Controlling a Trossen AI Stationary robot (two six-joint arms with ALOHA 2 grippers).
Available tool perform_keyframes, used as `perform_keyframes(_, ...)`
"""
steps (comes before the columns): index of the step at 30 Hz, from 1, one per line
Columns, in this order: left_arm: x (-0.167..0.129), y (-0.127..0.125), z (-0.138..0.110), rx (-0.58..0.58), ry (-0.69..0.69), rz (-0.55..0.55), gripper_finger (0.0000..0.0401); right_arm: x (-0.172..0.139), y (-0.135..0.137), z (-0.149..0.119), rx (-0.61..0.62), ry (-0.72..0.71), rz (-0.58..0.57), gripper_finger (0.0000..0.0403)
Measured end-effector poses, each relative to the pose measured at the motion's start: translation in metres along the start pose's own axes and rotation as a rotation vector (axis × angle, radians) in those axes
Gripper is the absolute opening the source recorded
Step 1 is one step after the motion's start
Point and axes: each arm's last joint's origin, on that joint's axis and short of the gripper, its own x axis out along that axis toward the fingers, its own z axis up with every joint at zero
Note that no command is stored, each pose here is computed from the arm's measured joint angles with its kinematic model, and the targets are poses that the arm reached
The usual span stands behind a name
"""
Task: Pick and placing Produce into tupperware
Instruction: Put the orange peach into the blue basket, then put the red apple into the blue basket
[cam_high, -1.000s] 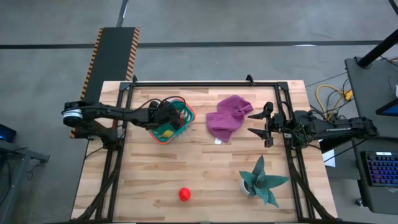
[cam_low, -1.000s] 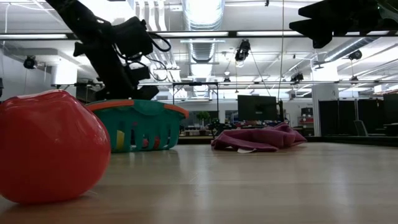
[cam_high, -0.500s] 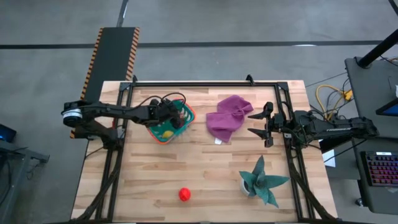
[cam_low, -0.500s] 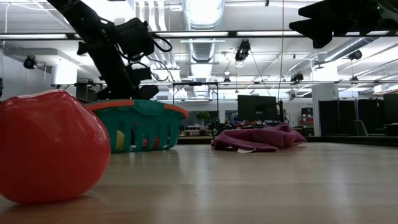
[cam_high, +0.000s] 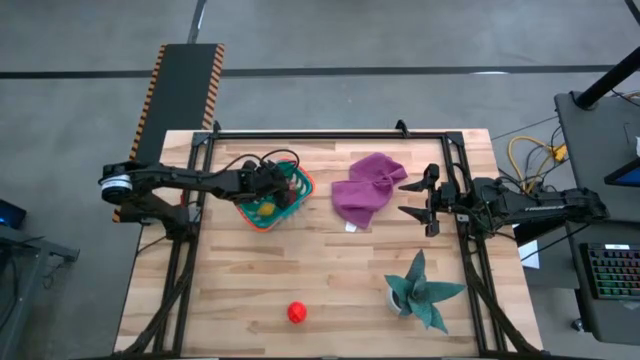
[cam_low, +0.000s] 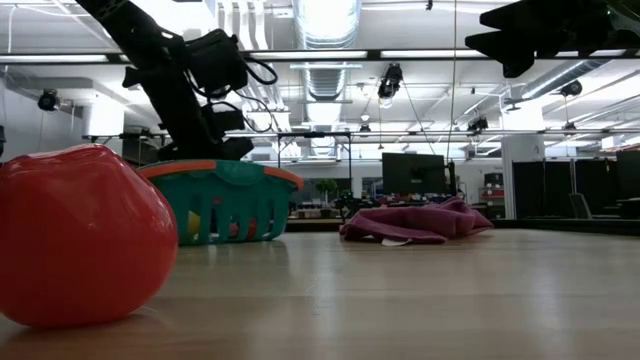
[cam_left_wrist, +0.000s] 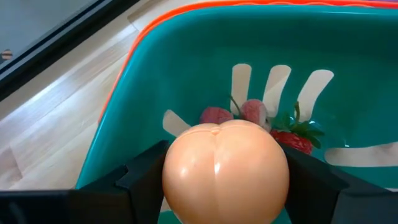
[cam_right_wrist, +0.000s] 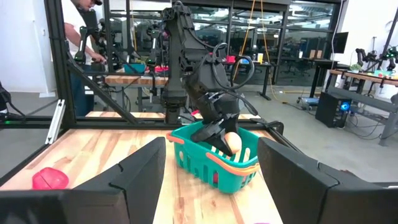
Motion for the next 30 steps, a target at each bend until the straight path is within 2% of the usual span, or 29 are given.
perform_keyframes(6,0.000,-0.002,0.000,0.059,0.024,-0.057,0.0282,0.000,0.000,0.000,0.000,0.000,0.000,0.0247)
perform_keyframes(11,0.000,-0.001,0.000,0.074,0.014,-0.045,0.0312,0.000,0.000,0.000,-0.001,0.000,0.000,0.0247)
perform_keyframes(16,-0.007,0.000,0.007,0.087,-0.017,-0.047,0.0318,0.000,0.000,0.000,-0.003,0.000,0.000,0.0247)
perform_keyframes(22,-0.038,0.002,0.035,0.115,-0.149,-0.109,0.0318,0.000,0.000,0.000,-0.003,0.000,0.000,0.0247)
perform_keyframes(26,-0.067,0.003,0.052,0.141,-0.237,-0.236,0.0318,0.000,0.000,0.000,-0.001,0.000,0.000,0.0247)
perform_keyframes(30,-0.095,-0.003,0.060,0.205,-0.329,-0.468,0.0318,0.000,0.000,0.000,0.000,0.000,0.000,0.0247)
